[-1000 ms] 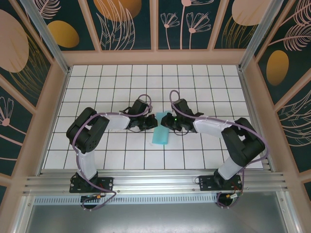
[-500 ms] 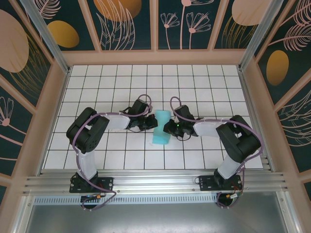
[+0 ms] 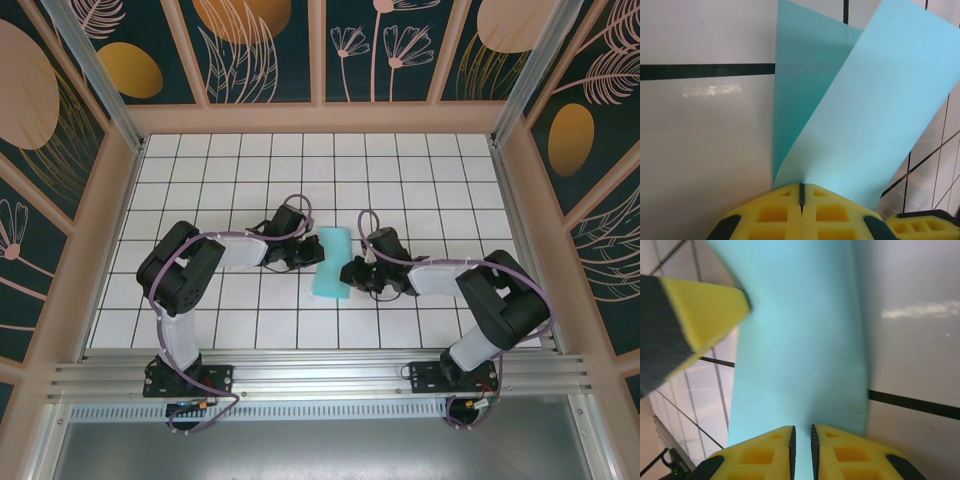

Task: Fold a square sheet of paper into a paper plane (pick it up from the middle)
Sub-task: Fold the square sheet of paper in half at the center of the table.

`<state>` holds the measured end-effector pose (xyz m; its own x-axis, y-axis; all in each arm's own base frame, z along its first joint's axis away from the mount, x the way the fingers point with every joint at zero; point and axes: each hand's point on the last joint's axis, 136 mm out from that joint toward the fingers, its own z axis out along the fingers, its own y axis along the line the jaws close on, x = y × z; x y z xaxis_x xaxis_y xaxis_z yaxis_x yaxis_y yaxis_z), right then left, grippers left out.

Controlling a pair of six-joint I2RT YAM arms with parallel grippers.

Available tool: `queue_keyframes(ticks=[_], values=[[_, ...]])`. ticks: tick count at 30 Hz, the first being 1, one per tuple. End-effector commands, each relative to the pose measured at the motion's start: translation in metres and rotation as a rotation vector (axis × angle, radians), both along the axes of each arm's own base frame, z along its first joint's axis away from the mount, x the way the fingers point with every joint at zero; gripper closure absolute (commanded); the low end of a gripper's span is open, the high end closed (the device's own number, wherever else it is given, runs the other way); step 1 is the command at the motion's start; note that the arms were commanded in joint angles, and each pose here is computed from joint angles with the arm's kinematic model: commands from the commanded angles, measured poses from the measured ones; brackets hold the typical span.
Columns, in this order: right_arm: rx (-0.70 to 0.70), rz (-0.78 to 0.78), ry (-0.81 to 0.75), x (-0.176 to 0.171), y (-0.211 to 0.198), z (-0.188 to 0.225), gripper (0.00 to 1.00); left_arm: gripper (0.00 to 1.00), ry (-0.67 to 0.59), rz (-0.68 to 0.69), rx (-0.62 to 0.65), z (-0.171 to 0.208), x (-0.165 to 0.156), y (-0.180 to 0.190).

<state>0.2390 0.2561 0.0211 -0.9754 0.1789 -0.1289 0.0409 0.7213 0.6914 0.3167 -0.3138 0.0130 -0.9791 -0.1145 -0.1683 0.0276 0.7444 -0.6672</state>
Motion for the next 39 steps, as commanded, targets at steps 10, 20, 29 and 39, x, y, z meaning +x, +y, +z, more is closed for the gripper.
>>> queue_keyframes(ticks=[10,20,29,39], values=[[0.054,0.029,-0.058,-0.001,0.009,0.032,0.79,1.0,0.082,0.021,0.165,-0.047,-0.017,0.027],[0.052,0.064,0.062,-0.031,0.008,-0.011,0.8,1.0,0.078,0.016,0.164,-0.046,-0.016,0.026],[0.077,0.104,0.016,-0.03,0.022,0.014,0.8,1.0,0.075,0.018,0.166,-0.046,-0.015,0.027],[0.019,0.089,0.041,-0.042,0.011,-0.009,0.8,1.0,0.074,0.019,0.168,-0.045,-0.016,0.028]])
